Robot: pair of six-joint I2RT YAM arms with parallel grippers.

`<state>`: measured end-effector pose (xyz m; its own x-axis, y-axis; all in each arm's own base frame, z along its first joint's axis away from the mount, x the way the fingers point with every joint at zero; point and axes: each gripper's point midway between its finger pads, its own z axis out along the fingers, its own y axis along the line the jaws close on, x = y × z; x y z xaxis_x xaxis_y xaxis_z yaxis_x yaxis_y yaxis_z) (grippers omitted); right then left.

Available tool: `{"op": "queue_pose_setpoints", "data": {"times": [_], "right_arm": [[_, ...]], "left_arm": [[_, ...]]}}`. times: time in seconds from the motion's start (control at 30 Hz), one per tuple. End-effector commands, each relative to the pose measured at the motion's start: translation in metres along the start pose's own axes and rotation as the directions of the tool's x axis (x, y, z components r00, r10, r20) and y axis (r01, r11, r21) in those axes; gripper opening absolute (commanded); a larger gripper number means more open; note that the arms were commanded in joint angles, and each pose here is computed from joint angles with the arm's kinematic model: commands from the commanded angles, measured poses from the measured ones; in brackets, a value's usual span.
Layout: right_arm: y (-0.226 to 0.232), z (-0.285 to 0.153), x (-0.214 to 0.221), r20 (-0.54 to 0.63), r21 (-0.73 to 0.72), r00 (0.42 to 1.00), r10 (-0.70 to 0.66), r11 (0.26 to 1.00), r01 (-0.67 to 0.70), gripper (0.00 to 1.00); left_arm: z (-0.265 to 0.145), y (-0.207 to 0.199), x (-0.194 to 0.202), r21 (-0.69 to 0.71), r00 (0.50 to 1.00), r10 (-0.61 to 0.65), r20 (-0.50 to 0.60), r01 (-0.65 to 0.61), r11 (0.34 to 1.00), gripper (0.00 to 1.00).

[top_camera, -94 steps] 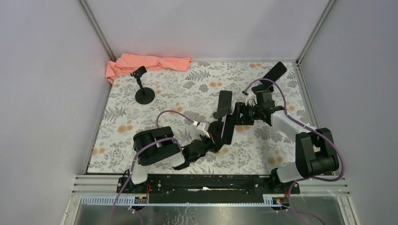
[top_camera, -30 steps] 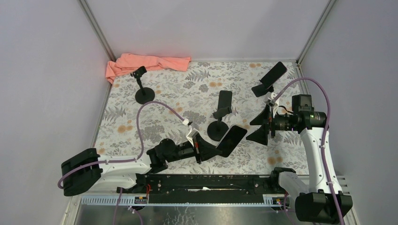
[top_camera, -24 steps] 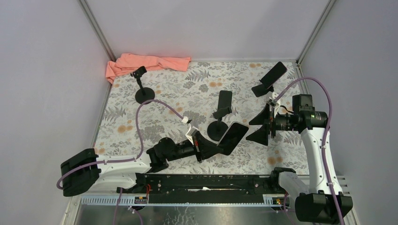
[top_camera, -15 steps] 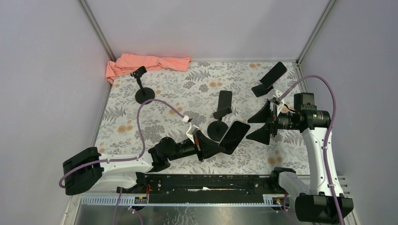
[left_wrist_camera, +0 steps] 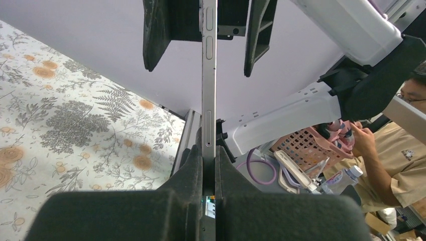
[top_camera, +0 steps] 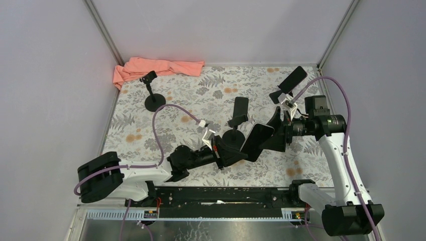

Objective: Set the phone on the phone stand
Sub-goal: Pick up the phone at the center of the board.

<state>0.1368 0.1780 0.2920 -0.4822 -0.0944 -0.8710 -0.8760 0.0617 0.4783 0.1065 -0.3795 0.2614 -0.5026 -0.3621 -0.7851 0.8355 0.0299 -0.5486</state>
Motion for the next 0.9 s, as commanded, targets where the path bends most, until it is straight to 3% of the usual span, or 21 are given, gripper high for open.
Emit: {"op": "queue_pose_setpoints", "data": {"times": [0.0,0.37,0.6,0.7,0.87], "right_arm": [[0.011,0.005,-0.011,0.011,-0.065,1.000,0.024,0.998,-0.024,0.75],[0.017,0.007,-0.020,0.029,-0.109,0.999,0.032,0.994,-0.029,0.54],[0.017,0.007,-0.022,0.033,-0.114,0.999,0.027,0.993,-0.023,0.13],[0.015,0.007,-0.021,0.027,-0.097,0.999,0.024,0.995,-0.021,0.05],[0.003,0.006,-0.015,0.008,-0.034,1.000,-0.012,0.999,0.013,0.00]], "left_arm": [[0.012,-0.032,-0.043,0.123,0.987,0.001,0.160,-0.021,0.992,0.00],[0.014,-0.029,-0.036,0.121,0.990,-0.012,0.140,-0.005,0.993,0.00],[0.015,-0.024,-0.035,0.101,0.990,-0.021,0.140,0.006,0.995,0.01],[0.017,-0.013,-0.033,0.040,0.991,-0.044,0.128,0.039,0.998,0.19],[0.008,0.004,-0.029,-0.048,0.992,-0.052,0.115,0.058,0.997,0.48]]}}
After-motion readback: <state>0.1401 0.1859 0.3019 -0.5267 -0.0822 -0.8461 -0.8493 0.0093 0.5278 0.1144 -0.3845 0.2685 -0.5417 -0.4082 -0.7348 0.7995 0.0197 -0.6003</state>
